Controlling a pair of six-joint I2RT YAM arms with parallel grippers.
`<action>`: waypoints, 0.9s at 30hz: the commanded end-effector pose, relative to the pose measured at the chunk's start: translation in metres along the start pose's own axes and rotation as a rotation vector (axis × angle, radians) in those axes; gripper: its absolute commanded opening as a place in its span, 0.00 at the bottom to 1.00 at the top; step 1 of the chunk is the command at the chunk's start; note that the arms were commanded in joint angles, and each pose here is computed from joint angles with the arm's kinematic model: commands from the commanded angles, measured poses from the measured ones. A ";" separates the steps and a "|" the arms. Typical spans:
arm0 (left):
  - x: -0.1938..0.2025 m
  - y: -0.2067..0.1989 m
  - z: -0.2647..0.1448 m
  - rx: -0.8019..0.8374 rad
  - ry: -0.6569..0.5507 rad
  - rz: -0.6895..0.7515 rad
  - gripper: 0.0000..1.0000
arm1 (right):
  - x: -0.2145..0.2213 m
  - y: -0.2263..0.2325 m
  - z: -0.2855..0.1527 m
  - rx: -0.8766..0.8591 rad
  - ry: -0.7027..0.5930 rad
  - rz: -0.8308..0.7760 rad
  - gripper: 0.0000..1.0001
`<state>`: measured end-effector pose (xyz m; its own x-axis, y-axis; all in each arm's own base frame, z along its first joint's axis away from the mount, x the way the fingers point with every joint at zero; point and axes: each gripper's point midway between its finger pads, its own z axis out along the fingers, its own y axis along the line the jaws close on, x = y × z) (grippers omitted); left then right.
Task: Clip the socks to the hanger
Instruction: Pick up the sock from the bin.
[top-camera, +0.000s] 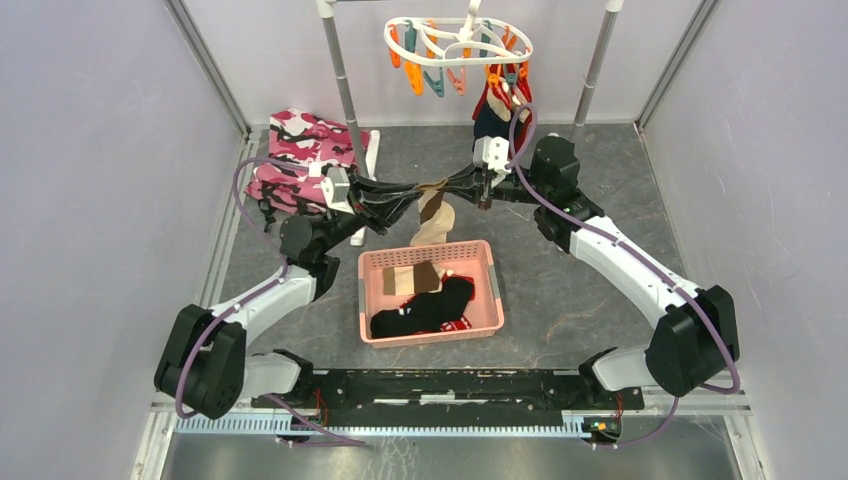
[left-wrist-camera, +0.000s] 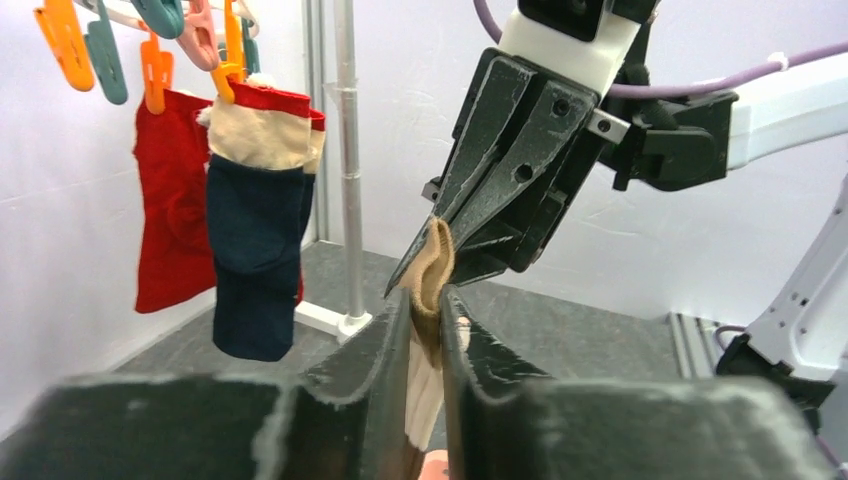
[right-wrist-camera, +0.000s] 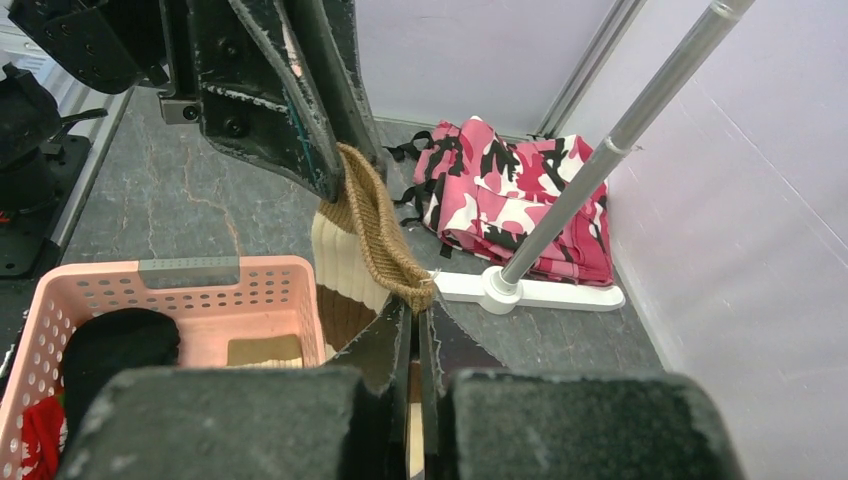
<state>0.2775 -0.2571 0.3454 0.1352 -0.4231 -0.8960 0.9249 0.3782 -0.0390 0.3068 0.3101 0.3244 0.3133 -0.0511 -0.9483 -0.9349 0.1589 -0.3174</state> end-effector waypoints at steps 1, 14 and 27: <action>-0.022 -0.007 0.012 0.056 -0.048 0.056 0.13 | -0.023 -0.008 0.002 -0.002 -0.047 -0.038 0.00; -0.029 -0.008 0.006 0.002 -0.043 -0.013 0.02 | -0.027 -0.005 -0.002 -0.001 -0.129 0.027 0.45; -0.029 -0.009 0.005 0.001 -0.039 -0.021 0.02 | -0.039 -0.002 -0.001 -0.022 -0.174 0.079 0.12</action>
<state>0.2737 -0.2552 0.3588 0.1150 -0.4324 -0.8943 0.9241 0.3769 -0.0634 0.3022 0.3099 0.3512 0.2496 0.0932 -0.9638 -0.9602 0.1529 -0.2339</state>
